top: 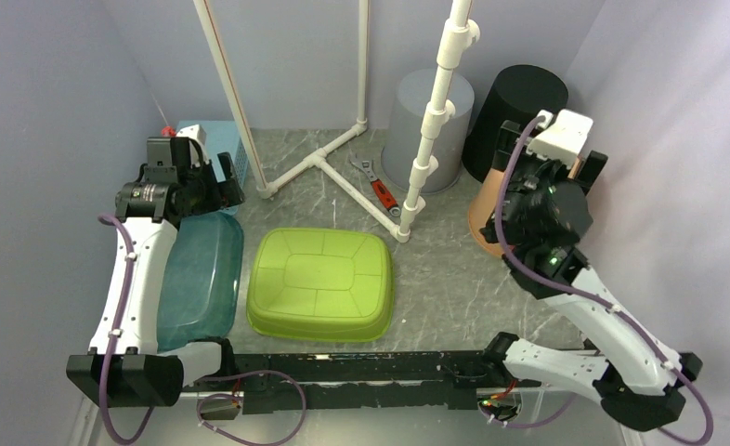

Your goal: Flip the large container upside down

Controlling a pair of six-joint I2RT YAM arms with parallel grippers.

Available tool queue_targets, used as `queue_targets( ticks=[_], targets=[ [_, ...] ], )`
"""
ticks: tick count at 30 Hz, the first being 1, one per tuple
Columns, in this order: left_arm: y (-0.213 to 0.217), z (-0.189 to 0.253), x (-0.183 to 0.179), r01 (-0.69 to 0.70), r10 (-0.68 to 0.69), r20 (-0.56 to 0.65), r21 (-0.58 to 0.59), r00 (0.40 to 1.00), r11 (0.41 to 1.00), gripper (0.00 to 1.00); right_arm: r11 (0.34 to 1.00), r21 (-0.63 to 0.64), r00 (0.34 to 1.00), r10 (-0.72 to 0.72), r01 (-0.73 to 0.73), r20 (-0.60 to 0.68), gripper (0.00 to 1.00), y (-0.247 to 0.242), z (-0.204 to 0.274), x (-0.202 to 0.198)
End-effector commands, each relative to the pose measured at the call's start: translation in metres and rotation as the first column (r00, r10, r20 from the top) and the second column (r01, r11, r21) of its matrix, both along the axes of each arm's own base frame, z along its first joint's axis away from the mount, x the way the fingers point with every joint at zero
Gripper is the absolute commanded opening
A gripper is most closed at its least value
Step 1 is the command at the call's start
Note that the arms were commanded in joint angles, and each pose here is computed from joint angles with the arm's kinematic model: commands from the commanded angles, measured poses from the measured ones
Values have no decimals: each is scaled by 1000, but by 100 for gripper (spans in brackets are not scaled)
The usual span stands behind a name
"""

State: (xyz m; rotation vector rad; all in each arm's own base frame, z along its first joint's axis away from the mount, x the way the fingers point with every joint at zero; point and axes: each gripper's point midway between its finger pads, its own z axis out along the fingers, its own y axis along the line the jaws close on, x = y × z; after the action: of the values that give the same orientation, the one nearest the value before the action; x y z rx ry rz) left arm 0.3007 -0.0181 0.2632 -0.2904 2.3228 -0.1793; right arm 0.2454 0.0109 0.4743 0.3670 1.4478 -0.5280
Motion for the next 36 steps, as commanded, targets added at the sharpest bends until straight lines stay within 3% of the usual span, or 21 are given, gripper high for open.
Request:
queue_targets(
  ticks=[1,5,8,14,17,21,27,30,32,36],
  targets=[
    [7,25,-5,-5,4,68,10,998,1000,95,990,-5,970,140,-144,-198,100,9,-71,21],
    [4,28,-7,2,-1,86,-7,996,1000,95,936,119,914,349,-330,-207,100,30,-84,30],
    [2,29,-7,5,-4,86,-21,996,1000,95,859,211,818,510,-467,-264,100,57,-99,41],
    [-8,22,-11,46,-42,82,-57,996,997,95,833,397,805,514,-387,-295,100,55,-142,33],
    [-18,8,-16,83,-78,50,-106,996,991,95,783,522,808,526,-338,-265,100,52,-164,14],
    [-22,-21,-24,67,-72,-29,-144,997,987,95,659,688,764,600,-304,-237,99,71,-207,-12],
    [-19,-77,-41,1,-30,-197,-148,980,989,95,338,899,621,777,-277,-101,91,130,-283,-43],
    [-20,-95,-45,-23,-14,-225,-164,974,986,95,215,944,556,830,-251,-41,87,157,-313,-48],
    [-26,-104,-43,-13,-35,-236,-196,971,980,95,195,953,526,849,-230,-47,87,172,-333,-52],
    [-34,-124,-44,-13,-59,-291,-240,955,971,95,217,943,481,874,-251,-73,89,203,-342,-50]
  ],
)
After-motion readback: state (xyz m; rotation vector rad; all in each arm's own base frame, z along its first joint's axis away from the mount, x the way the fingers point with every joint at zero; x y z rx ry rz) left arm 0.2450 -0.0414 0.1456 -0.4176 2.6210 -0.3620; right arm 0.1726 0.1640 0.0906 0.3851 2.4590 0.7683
